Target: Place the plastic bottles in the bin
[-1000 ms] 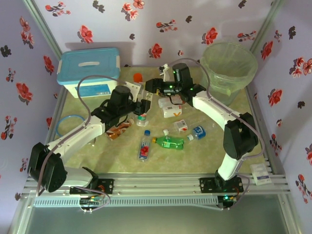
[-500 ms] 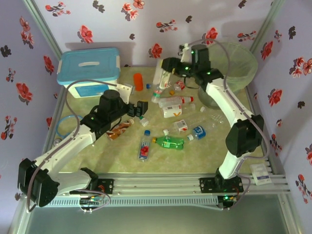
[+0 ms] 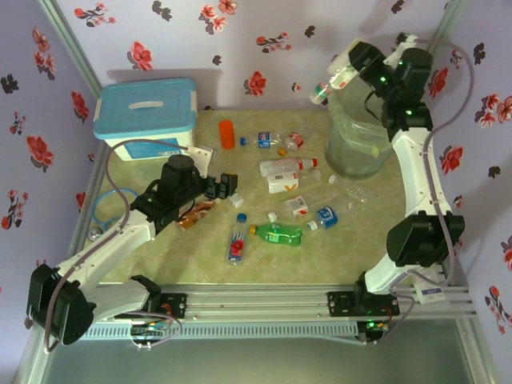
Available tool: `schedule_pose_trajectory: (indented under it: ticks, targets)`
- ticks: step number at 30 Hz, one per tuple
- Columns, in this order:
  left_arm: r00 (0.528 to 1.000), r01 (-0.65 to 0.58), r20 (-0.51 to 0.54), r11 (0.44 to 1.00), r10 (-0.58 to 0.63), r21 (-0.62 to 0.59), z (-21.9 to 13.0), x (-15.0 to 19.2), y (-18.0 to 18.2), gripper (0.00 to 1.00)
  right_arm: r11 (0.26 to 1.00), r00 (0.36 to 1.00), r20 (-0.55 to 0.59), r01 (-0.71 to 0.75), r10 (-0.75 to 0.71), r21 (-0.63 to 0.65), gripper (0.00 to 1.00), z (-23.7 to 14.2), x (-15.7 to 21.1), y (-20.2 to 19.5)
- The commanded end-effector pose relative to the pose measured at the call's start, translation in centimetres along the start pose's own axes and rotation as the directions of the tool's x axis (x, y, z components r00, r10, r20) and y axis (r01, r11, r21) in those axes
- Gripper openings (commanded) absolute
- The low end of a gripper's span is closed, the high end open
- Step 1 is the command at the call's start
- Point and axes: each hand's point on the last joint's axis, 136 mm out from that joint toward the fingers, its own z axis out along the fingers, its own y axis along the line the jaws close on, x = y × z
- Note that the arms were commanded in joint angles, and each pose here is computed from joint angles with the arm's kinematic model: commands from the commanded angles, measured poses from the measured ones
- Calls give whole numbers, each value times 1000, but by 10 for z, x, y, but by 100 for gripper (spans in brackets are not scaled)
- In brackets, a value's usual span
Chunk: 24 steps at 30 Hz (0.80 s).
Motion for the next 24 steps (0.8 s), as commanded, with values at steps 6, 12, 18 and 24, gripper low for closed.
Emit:
schedule_pose_trajectory:
  ticks: [6,12,18,24]
  targets:
    - [1000,23,5,1000,-23,-12,0,0,5,98,960,966,213,84,-143,267,44,-47,-70,-54]
    - [999,45,6,999,-45,-11,4,0,5,98,944,980,154,73,-128,321,44,-34,-56,-89]
    - [998,58,-11,998,-58,-5,8,3,4,98,931,994,109,-31,-9,363,44,-18,-28,-128]
    - [997,68,-22,998,-68,-7,13,4,4,98,917,982,122,-179,144,357,43,-6,-1,-159]
